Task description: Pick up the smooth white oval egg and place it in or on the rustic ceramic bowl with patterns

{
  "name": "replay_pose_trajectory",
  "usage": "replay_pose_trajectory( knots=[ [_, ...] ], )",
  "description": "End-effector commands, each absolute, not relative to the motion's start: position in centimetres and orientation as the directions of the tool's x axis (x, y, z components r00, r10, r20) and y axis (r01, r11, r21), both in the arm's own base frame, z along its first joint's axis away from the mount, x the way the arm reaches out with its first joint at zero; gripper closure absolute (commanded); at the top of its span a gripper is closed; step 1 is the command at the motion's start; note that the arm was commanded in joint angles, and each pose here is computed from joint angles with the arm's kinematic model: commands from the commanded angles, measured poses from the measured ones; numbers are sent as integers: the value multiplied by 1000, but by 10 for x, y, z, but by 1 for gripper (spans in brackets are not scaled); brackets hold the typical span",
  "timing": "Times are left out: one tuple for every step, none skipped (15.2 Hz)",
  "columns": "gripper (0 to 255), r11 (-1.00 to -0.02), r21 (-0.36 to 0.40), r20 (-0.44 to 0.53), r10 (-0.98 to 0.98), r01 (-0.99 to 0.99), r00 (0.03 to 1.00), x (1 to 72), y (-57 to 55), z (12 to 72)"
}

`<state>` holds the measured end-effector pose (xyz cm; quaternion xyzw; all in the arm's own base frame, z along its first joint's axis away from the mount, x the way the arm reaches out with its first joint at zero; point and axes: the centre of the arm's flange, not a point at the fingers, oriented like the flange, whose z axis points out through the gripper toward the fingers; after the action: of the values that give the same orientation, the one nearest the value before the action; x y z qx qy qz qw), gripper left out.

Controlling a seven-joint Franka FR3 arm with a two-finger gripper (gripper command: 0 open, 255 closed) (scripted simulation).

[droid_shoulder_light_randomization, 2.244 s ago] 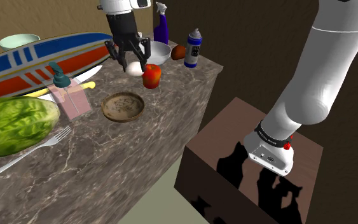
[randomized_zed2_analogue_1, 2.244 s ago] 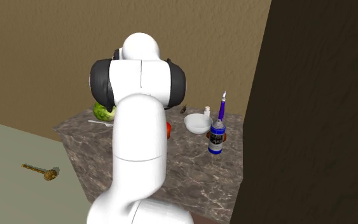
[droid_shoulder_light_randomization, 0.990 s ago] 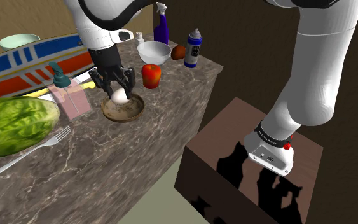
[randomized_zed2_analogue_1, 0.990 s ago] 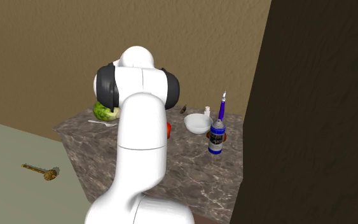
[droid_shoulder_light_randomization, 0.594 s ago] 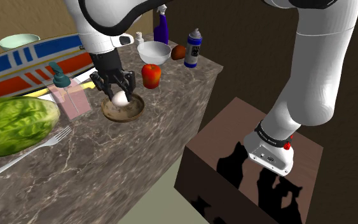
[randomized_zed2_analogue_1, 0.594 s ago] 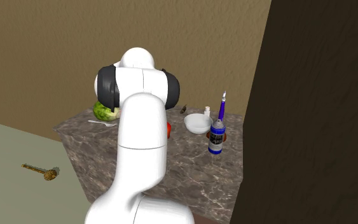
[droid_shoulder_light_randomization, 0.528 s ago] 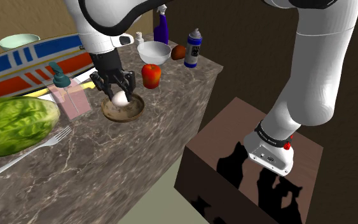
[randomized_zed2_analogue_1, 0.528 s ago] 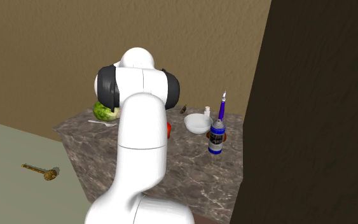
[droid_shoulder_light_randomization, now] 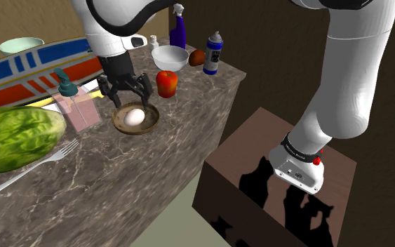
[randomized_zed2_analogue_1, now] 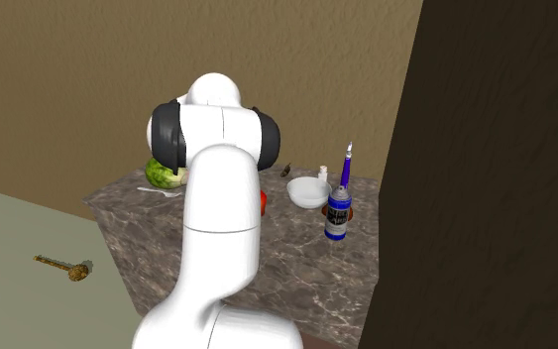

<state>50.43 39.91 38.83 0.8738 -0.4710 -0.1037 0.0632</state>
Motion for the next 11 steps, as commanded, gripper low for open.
replay_pose_trajectory(
  knots=[
    [0, -548, 208, -122, -836, -810, 535, 510, 400, 408],
    [0, -548, 208, -122, -836, -810, 535, 513, 400, 421],
    [0, -548, 208, -122, -836, -810, 535, 515, 400, 431],
    [0, -548, 208, -122, -836, -810, 535, 515, 400, 431],
    [0, -548, 208, -122, -836, -810, 535, 515, 400, 431],
    [0, -548, 208, -122, -836, -810, 535, 515, 400, 431],
    [0, -548, 208, -122, -836, -810, 535, 515, 400, 431],
    [0, -548, 208, -122, -836, -810, 535, 515, 400, 431],
    [0, -548, 208, -122, -836, -810, 535, 515, 400, 431],
    [0, -548, 208, -122, -836, -810, 535, 515, 400, 431],
    [0, -548, 208, -122, -836, -810, 535, 515, 400, 431]
  ],
)
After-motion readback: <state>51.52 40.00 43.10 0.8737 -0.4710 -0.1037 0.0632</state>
